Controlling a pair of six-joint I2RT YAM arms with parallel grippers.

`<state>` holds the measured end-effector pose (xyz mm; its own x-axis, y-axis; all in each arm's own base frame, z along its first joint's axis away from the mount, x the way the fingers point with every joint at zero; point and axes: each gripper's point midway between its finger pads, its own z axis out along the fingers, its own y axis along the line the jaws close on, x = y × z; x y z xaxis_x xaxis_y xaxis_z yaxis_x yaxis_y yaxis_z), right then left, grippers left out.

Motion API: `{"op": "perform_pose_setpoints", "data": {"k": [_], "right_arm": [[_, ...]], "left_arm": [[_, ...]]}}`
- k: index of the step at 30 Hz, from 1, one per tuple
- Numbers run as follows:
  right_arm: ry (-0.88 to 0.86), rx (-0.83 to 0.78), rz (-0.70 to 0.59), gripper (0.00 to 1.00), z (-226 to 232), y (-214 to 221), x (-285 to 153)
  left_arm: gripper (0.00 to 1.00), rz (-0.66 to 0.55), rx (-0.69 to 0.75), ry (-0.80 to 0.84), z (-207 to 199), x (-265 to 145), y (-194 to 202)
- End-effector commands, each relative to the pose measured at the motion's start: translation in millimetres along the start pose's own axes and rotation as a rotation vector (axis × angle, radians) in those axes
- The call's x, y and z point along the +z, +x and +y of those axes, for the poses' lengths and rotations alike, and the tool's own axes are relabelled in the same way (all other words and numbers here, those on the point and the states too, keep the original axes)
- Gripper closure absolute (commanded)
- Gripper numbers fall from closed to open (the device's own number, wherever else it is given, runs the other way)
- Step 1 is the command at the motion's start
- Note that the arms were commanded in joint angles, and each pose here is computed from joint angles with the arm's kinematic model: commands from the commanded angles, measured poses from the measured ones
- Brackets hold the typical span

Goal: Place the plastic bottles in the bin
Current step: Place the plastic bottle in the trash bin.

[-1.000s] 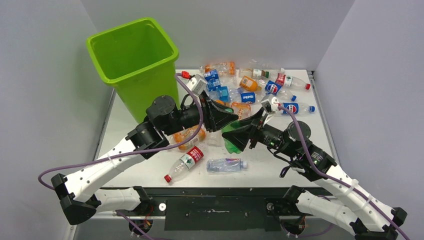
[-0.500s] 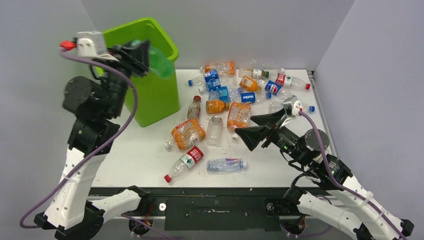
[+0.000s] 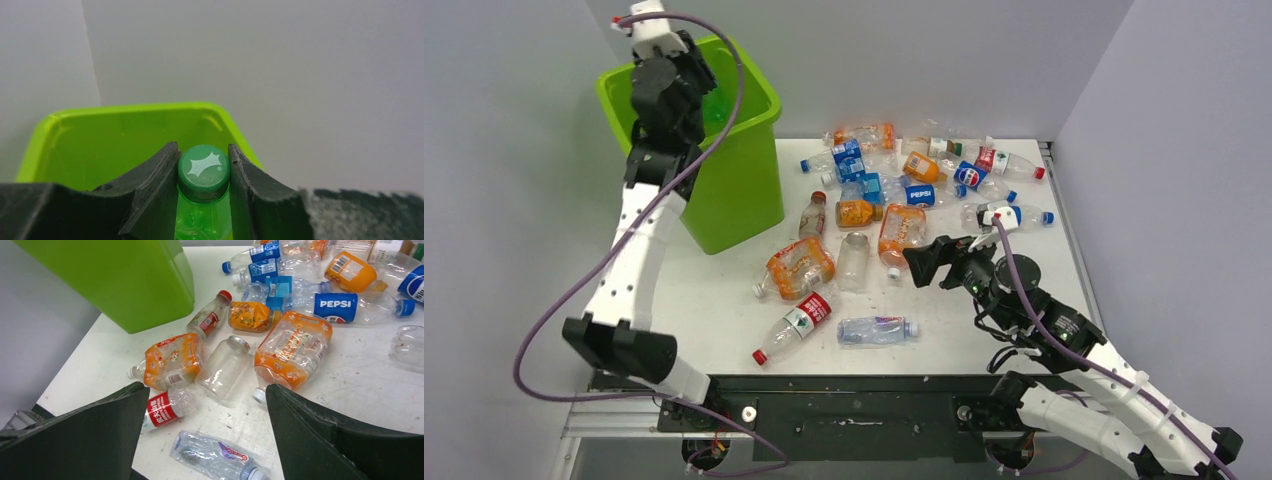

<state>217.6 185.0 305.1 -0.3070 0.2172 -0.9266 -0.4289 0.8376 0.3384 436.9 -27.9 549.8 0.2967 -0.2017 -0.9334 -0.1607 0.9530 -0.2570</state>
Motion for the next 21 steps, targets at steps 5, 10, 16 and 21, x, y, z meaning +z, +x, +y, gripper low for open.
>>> {"op": "perform_pose_setpoints", "data": {"k": [5,10,16,21], "right_arm": [[0.086,-0.006,-0.045,0.10,-19,-3,-4],[0.140,0.007,-0.027,0.10,-29,6,-2],[0.157,-0.001,0.057,0.10,-32,24,2],[0.121,0.024,0.102,0.10,-28,47,9]], "left_arm": [[1.00,0.069,0.035,0.066,-22,37,41],[0.31,0.031,0.021,0.088,-23,25,27],[0.09,-0.034,0.003,0.174,-41,-19,-24],[0.04,0.039,0.048,0.304,-72,-85,-12]]}}
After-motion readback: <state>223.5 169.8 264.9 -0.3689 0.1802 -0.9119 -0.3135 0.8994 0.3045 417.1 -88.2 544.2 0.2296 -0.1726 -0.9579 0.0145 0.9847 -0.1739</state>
